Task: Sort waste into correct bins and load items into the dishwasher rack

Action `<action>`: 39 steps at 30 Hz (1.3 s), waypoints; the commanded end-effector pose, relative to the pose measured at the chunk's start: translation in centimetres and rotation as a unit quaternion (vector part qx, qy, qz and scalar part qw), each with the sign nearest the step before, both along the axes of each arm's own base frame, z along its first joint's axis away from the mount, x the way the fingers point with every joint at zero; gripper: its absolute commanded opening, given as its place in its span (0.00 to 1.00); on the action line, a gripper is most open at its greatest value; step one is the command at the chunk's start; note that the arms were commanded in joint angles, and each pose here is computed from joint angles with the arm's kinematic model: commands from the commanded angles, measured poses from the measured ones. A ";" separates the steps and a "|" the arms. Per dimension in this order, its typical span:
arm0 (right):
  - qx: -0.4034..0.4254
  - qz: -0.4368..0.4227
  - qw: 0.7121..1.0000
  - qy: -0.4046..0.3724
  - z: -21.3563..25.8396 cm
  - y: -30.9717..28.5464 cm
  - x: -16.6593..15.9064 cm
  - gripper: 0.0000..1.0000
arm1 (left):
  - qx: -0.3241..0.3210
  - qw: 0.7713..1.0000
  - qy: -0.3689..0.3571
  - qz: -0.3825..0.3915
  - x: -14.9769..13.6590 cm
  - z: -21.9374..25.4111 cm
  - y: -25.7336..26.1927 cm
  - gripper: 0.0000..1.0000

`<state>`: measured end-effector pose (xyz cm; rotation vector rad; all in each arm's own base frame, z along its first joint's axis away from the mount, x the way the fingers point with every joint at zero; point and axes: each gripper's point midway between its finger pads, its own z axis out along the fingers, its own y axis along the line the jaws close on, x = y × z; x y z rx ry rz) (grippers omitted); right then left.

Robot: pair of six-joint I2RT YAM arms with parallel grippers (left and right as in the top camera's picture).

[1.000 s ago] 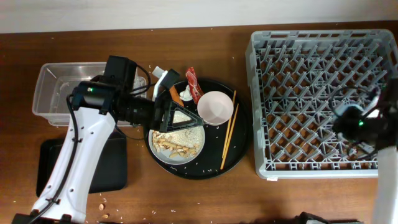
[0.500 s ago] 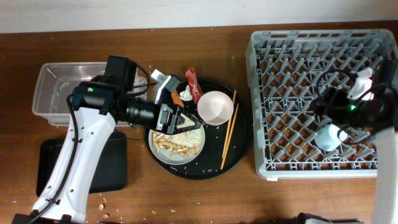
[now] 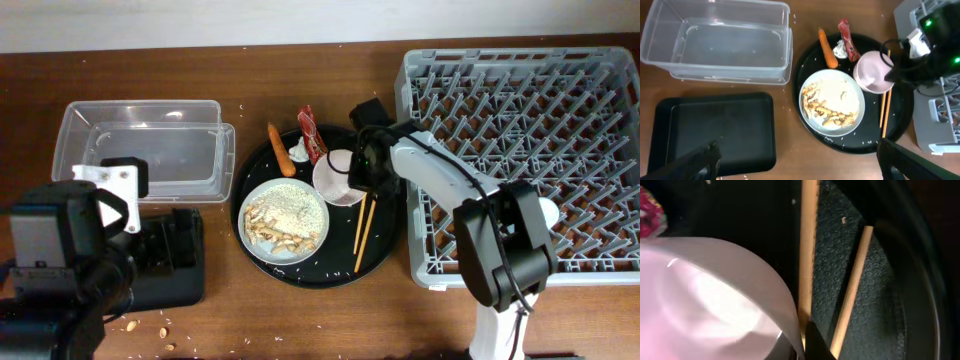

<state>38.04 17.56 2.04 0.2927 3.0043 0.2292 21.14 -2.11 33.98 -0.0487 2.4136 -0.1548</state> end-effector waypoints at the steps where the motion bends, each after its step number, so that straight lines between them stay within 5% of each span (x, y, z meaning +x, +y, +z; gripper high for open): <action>1: 0.008 0.010 0.998 -0.057 5.1 -0.1 0.6 0.04 | 0.002 1.000 0.000 0.008 -0.2 0.1 0.3 0.99; 3: -0.003 0.002 0.992 -0.125 11.9 -2.7 0.2 0.04 | 0.002 1.000 0.000 0.008 -0.2 0.1 0.3 0.99; 5: -0.101 -0.036 0.975 -0.197 17.9 -8.7 -1.1 0.04 | 0.002 1.000 0.000 0.008 -0.2 0.1 0.3 0.99; 7: -0.261 -0.111 0.925 -0.252 22.7 -16.5 -2.6 0.04 | 0.002 1.000 0.000 0.008 -0.2 0.1 0.3 0.99; 9: -0.433 -0.181 0.845 -0.254 25.9 -23.5 -3.9 0.04 | 0.002 1.000 0.000 0.008 -0.2 0.1 0.3 0.99; 13: -0.547 -0.250 0.776 -0.190 24.7 -30.9 -3.5 0.04 | 0.002 1.000 0.000 0.008 -0.2 0.1 0.3 0.99; 22: -0.648 -0.132 0.748 -0.057 14.5 -31.2 0.0 0.04 | 0.002 1.000 0.000 0.008 -0.2 0.1 0.3 0.99; 28: -0.615 -0.011 0.786 -0.060 12.5 -23.0 0.3 0.05 | 0.002 1.000 0.000 0.008 -0.2 0.1 0.3 0.99; 29: -0.599 0.013 0.799 -0.049 11.7 -21.6 -0.2 0.19 | 0.002 1.000 0.000 0.008 -0.2 0.1 0.3 0.99; 30: -0.587 0.025 0.809 -0.037 11.6 -20.6 -1.0 0.48 | 0.002 1.000 0.000 0.008 -0.2 0.1 0.3 0.99; 33: -0.536 0.004 0.841 -0.077 14.2 -18.2 -1.5 0.78 | 0.002 1.000 0.000 0.008 -0.2 0.1 0.3 0.99; 36: -0.366 -0.001 0.926 -0.088 15.2 -13.9 -1.4 0.79 | 0.002 1.000 0.000 0.008 -0.2 0.1 0.3 0.99; 37: -0.209 0.084 0.973 -0.054 13.7 -8.1 -2.2 0.58 | 0.002 1.000 0.000 0.008 -0.2 0.1 0.3 0.99; 39: -0.036 0.132 0.991 -0.003 11.6 -1.4 -4.6 0.34 | 0.002 1.000 0.000 0.008 -0.2 0.1 0.3 0.99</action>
